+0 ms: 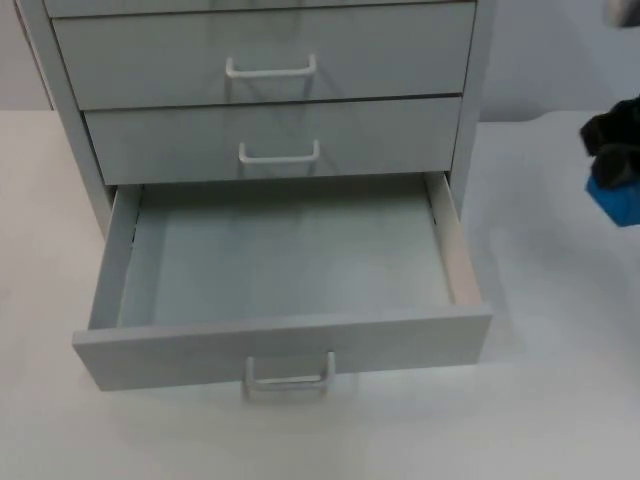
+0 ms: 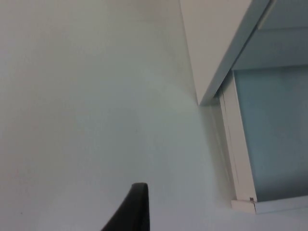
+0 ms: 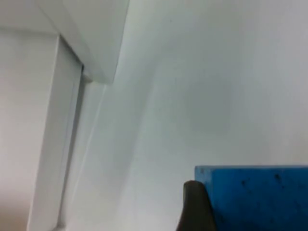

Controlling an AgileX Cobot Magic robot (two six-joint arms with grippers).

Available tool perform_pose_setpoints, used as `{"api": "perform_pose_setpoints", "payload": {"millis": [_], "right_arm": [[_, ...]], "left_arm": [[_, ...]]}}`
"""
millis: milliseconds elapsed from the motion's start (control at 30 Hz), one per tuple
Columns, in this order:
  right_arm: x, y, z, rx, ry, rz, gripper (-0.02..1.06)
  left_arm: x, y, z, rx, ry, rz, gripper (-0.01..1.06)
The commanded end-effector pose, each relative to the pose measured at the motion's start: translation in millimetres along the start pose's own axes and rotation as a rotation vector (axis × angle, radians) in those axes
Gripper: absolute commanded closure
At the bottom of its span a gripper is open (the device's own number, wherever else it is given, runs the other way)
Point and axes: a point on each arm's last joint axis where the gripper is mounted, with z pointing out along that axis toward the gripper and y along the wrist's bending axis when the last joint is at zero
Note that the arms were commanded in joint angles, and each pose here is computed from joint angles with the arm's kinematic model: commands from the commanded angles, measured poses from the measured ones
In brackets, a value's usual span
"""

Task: Open the drawer with the left hand, place the block into the drawer with the right hand, then close the drawer with the left hand.

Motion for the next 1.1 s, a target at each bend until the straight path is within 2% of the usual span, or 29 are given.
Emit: {"api": "perform_pose_setpoints", "payload": {"millis": [0,233,333,433,467,533,600,700,733,867,900,1033,1067], "right_arm": [[7.3,0.6,-17.9,-0.005,-0.025,0.017,1.05],[14.1,-1.3,-34.8,-0.002,-0.028,0.060,1.05],[15.2,5.1,-35.2,-0.011,-0.020,0.057,1.05],[15.8,33.0,-37.8,-0.069,-0.040,0.000,1.05],[15.8,33.0,-37.8,-0.069,-0.040,0.000,1.05],[15.0,51.4,-40.2,-0.102,-0.063,-0.007,1.05],[14.8,58.3,-39.6,-0.106,-0.067,-0.002,1.05],[13.3,85.7,-36.8,-0.097,-0.080,-0.020,1.05],[13.3,85.7,-36.8,-0.097,-0.080,-0.020,1.05],[6.7,130.2,-31.3,-0.106,-0.136,-0.065,1.05],[6.7,130.2,-31.3,-0.106,-0.136,-0.065,1.05],[2.0,168.4,-19.0,-0.125,-0.174,-0.108,1.05],[2.0,168.4,-19.0,-0.125,-0.174,-0.108,1.05]], "left_arm": [[0.1,-0.2,-0.9,0.004,-0.019,-0.010,0.00],[0.0,-0.5,-0.9,0.008,-0.020,-0.014,0.00],[-0.1,-0.8,-0.9,0.011,-0.020,-0.018,0.00],[0.1,-0.9,-0.9,0.011,-0.019,-0.018,0.00],[0.1,-0.9,-0.9,0.011,-0.019,-0.018,0.00],[0.1,-0.9,-0.9,0.011,-0.019,-0.018,0.00],[0.1,-0.9,-0.9,0.011,-0.019,-0.018,0.00],[0.1,-0.9,-0.9,0.011,-0.019,-0.018,0.00],[0.1,-0.9,-0.9,0.011,-0.019,-0.018,0.00],[1.3,-1.2,-0.9,0.015,-0.006,-0.018,0.00],[1.3,-1.2,-0.9,0.015,-0.006,-0.018,0.00],[1.4,-0.9,-0.9,0.012,-0.005,-0.014,0.00],[1.4,-0.9,-0.9,0.012,-0.005,-0.014,0.00]]}}
